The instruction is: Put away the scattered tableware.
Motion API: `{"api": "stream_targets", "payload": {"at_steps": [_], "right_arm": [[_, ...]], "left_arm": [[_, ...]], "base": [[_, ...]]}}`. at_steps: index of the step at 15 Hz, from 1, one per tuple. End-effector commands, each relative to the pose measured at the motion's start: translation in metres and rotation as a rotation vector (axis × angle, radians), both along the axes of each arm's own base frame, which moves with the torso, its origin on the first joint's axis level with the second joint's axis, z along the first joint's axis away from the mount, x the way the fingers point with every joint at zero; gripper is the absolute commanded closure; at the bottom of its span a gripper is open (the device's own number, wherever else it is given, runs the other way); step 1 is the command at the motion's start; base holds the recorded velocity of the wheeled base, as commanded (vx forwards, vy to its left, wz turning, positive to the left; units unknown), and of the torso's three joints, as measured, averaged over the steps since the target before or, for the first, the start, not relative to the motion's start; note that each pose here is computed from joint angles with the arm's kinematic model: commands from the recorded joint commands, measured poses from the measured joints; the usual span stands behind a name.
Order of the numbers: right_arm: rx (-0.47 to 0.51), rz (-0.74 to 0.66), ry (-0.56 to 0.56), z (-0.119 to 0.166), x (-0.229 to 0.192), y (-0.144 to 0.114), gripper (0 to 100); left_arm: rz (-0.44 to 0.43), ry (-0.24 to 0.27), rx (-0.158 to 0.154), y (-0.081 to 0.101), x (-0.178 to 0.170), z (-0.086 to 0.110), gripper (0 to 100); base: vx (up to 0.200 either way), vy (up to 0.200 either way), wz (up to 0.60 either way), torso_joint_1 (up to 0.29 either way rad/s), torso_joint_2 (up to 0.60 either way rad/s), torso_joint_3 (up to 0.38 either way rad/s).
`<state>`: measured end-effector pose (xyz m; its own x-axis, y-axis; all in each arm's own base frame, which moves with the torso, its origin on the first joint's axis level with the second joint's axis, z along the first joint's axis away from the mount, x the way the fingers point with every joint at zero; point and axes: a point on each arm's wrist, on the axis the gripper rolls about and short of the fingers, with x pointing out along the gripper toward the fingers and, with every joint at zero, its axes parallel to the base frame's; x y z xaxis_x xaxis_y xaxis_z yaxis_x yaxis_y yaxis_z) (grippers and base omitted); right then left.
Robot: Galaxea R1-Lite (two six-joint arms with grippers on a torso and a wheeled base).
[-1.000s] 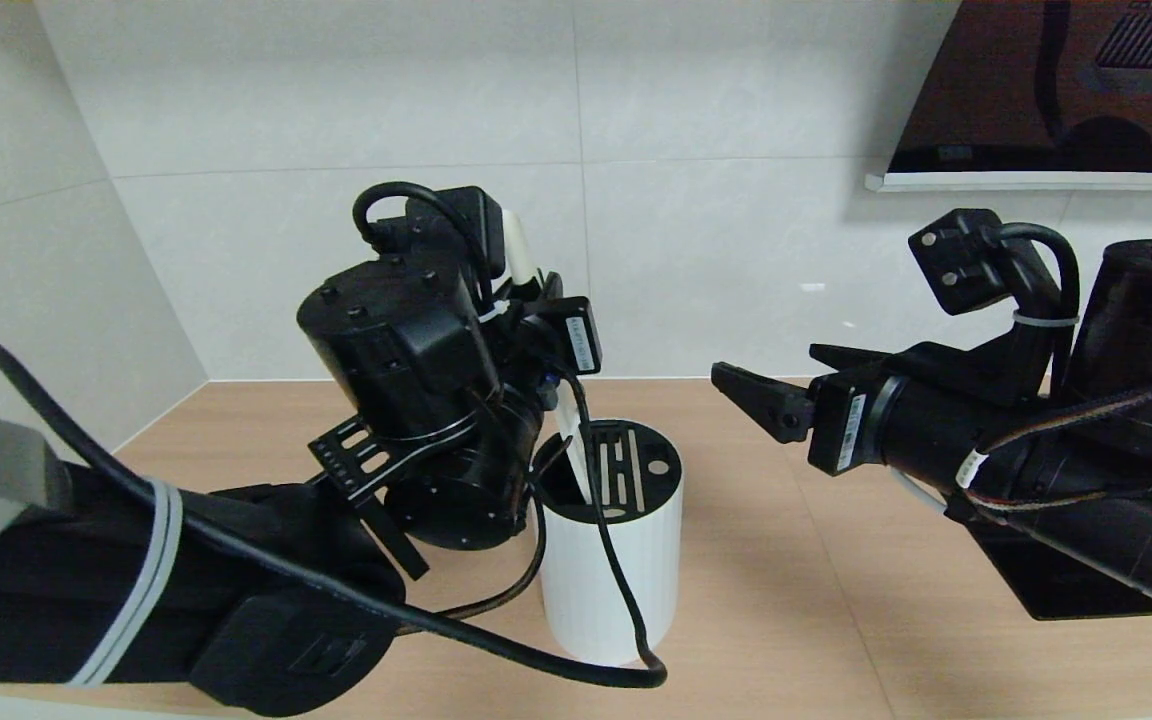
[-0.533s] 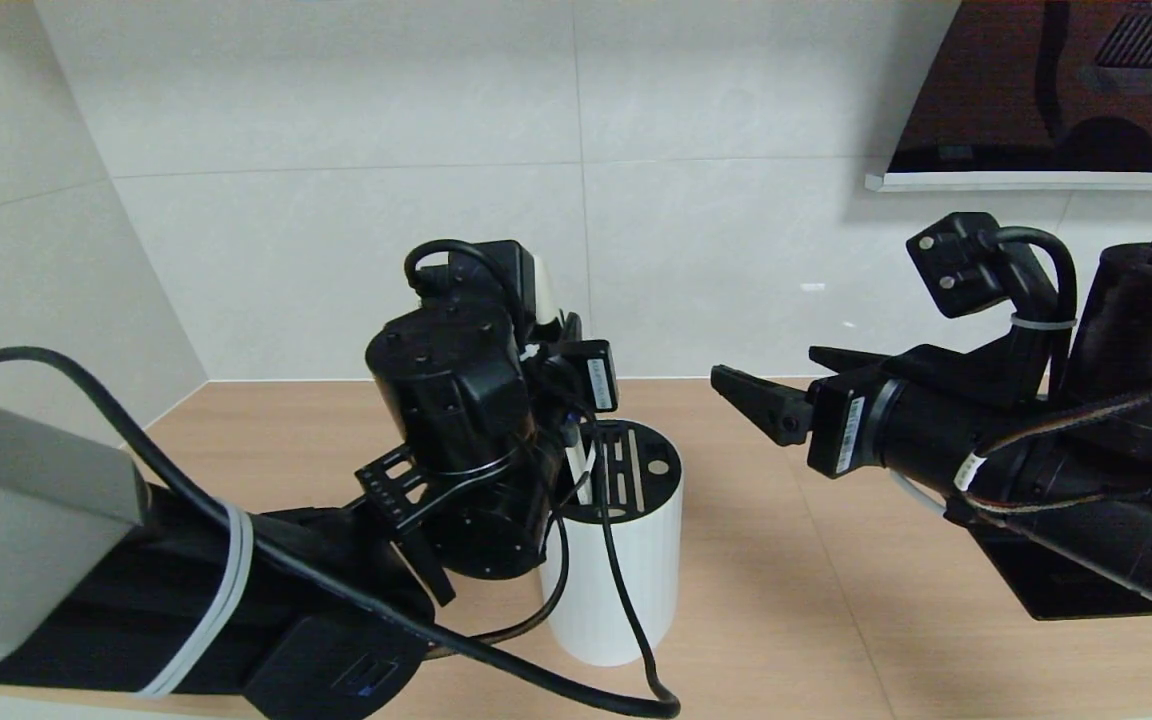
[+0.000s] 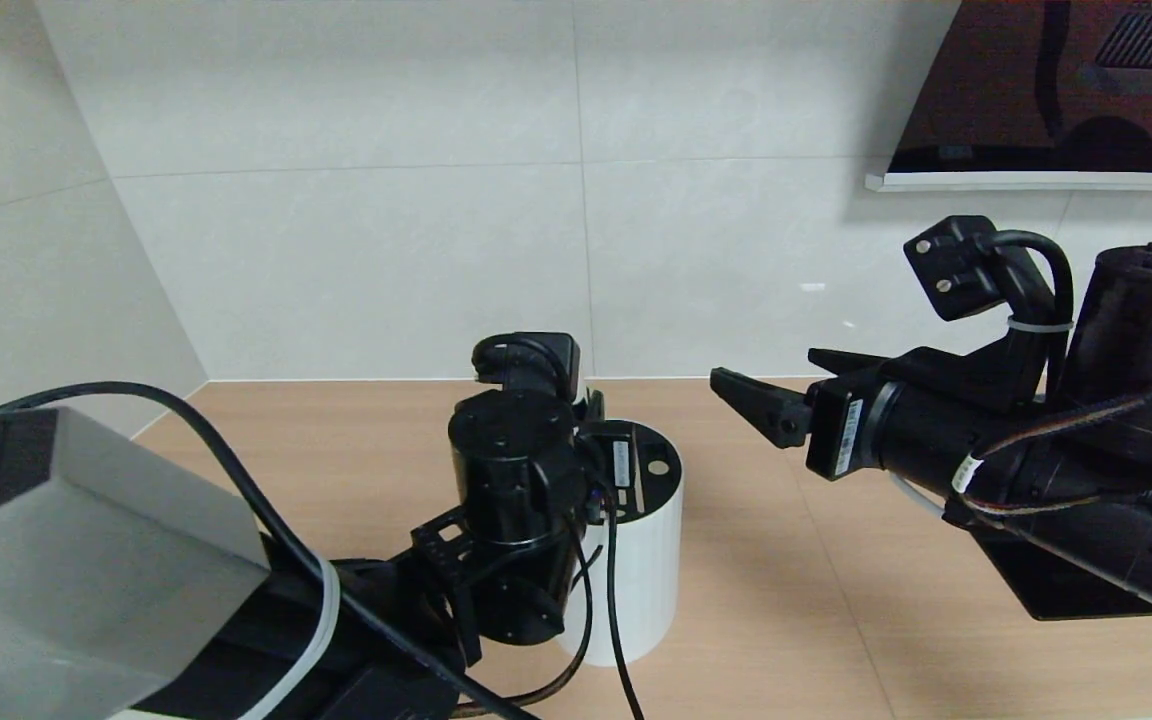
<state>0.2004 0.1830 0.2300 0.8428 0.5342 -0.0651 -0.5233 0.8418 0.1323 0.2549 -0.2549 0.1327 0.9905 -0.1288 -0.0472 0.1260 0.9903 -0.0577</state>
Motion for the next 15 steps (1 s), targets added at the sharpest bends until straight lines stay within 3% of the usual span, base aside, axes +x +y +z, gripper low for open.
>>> {"api": "stream_targets", "payload": {"at_steps": [1, 10, 11, 15], "right_arm": [[-0.001, -0.001, 0.001, -0.0003, 0.0001, 0.0002, 0], [-0.001, -0.001, 0.001, -0.0003, 0.0001, 0.0002, 0], [-0.002, 0.001, 0.000, -0.0003, -0.0002, 0.0006, 0], [0.001, -0.001, -0.001, 0.0005, -0.0004, -0.0002, 0]], "left_arm": [[-0.017, 0.038, 0.035, -0.0045, -0.0020, -0.0176, 100], [-0.015, 0.037, 0.034, -0.0045, -0.0019, -0.0174, 100], [-0.015, 0.036, 0.031, -0.0044, -0.0021, -0.0169, 0], [-0.015, 0.028, 0.024, -0.0022, -0.0040, -0.0114, 0]], "base": [[0.000, 0.000, 0.00, 0.000, 0.00, 0.000], [0.000, 0.000, 0.00, 0.000, 0.00, 0.000], [0.000, 0.000, 0.00, 0.000, 0.00, 0.000], [0.000, 0.000, 0.00, 0.000, 0.00, 0.000]]}}
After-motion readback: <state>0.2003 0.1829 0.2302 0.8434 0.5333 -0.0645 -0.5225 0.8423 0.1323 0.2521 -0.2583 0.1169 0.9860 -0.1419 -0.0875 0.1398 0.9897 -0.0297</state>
